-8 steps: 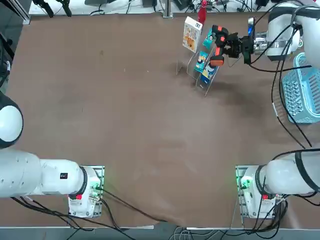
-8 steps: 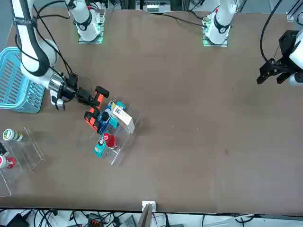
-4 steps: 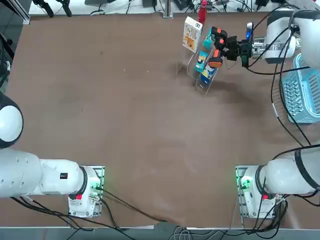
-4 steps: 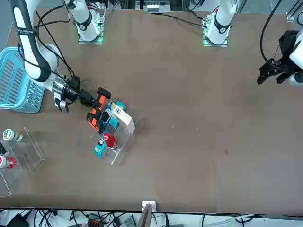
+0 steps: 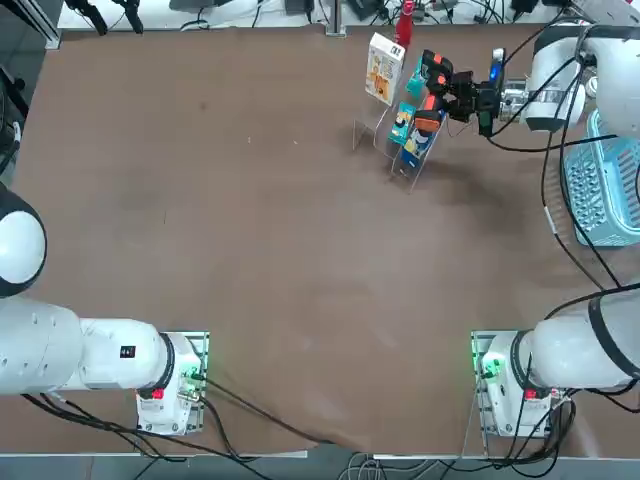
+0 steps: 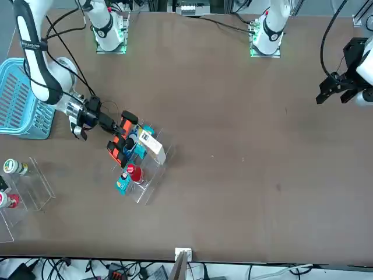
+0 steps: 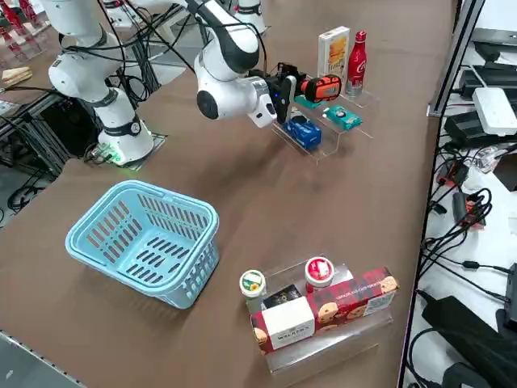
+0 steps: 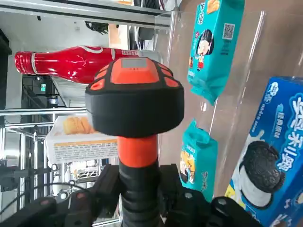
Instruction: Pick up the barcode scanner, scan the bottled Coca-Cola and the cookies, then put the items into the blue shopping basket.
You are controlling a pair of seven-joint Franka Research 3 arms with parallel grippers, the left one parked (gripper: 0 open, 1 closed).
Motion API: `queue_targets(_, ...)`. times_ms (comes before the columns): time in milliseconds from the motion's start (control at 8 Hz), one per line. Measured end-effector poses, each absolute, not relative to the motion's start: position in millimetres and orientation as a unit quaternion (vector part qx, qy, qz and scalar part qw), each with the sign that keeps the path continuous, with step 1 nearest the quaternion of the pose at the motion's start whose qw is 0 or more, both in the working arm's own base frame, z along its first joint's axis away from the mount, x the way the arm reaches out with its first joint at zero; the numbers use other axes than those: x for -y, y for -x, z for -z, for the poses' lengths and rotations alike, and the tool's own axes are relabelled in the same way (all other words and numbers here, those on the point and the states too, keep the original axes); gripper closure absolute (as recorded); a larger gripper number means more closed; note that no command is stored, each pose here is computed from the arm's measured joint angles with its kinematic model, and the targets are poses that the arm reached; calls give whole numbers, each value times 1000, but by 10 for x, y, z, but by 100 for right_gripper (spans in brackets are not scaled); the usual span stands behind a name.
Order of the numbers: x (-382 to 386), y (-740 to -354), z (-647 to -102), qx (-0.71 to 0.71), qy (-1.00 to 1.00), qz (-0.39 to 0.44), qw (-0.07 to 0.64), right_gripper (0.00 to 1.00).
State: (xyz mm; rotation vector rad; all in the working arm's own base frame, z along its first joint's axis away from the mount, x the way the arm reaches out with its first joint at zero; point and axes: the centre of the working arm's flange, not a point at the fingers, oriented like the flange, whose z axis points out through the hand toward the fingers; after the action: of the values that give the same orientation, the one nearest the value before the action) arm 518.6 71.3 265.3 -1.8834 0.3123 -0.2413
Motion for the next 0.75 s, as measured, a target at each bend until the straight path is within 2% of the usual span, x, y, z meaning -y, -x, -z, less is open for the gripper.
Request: queue_targets(750, -878, -5127, -2423, -118, 781, 97, 606, 56)
